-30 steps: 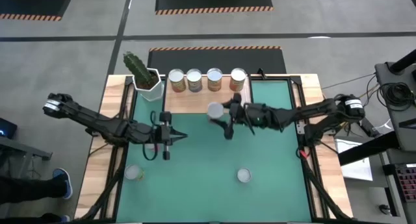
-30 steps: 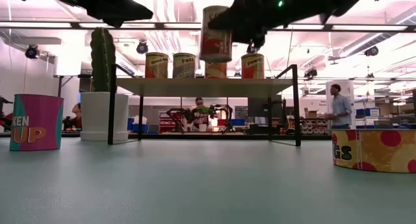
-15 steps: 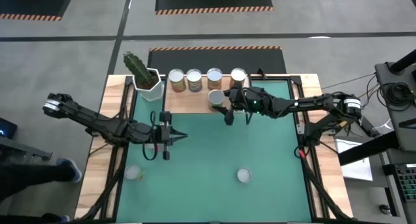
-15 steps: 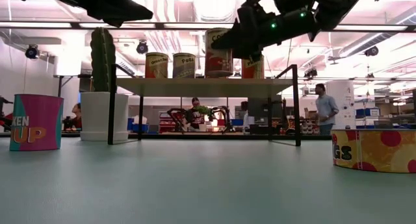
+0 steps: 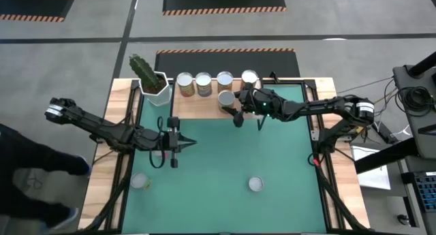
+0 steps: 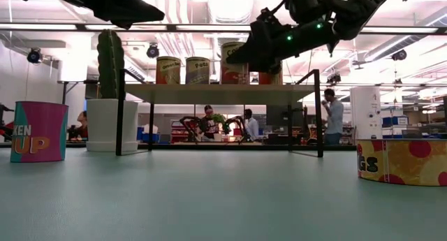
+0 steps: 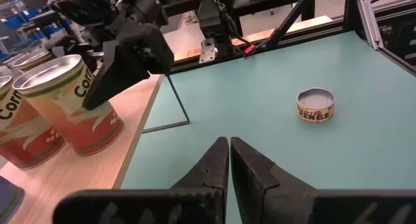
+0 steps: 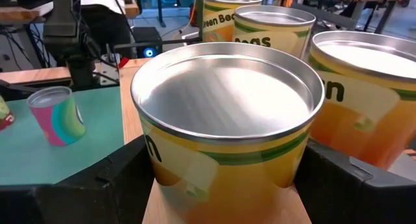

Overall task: Pick and place cans onto a shelf
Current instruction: Align the canned corn with the canned corn on the shelf

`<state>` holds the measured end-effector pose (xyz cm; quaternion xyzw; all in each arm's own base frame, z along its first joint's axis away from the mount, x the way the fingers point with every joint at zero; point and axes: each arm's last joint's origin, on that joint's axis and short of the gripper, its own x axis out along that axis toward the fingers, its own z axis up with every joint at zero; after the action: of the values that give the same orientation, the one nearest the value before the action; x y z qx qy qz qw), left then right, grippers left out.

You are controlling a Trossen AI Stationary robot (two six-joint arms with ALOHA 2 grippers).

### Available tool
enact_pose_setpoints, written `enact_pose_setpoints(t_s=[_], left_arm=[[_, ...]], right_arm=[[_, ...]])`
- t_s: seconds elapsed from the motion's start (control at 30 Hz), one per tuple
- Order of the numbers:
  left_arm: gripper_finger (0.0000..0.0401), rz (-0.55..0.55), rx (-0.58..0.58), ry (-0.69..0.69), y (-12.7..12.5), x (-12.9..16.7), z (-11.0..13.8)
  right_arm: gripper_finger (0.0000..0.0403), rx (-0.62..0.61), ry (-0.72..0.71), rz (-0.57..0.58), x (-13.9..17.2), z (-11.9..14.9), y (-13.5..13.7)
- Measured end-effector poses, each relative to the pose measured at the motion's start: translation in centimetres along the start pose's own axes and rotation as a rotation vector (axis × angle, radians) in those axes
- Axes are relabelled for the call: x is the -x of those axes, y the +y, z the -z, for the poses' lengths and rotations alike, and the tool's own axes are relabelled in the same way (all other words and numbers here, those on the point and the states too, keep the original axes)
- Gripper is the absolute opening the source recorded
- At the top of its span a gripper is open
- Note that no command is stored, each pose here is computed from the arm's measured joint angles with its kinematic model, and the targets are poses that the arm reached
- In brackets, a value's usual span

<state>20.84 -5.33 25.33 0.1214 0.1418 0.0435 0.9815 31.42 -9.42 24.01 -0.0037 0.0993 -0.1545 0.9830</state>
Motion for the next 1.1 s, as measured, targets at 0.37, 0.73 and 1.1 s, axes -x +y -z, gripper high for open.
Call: enact_pose_setpoints(t_s=[0.37, 0.73, 1.1], left_arm=[[0.0000, 0.000, -0.008, 0.001, 0.0, 0.0, 0.0], [0.0000, 0.001, -0.008, 0.002, 0.0, 0.0, 0.0], [0.0000, 0.000, -0.007, 0.000, 0.0, 0.0, 0.0]], right_arm=[[0.0350, -0.003, 0.041, -0.001, -0.2, 0.6, 0.0], [0.0357, -0.010, 0.008, -0.001, 0.2, -0.1, 0.0], [0.0357, -0.005, -0.009, -0.002, 0.5, -1.6, 0.0]])
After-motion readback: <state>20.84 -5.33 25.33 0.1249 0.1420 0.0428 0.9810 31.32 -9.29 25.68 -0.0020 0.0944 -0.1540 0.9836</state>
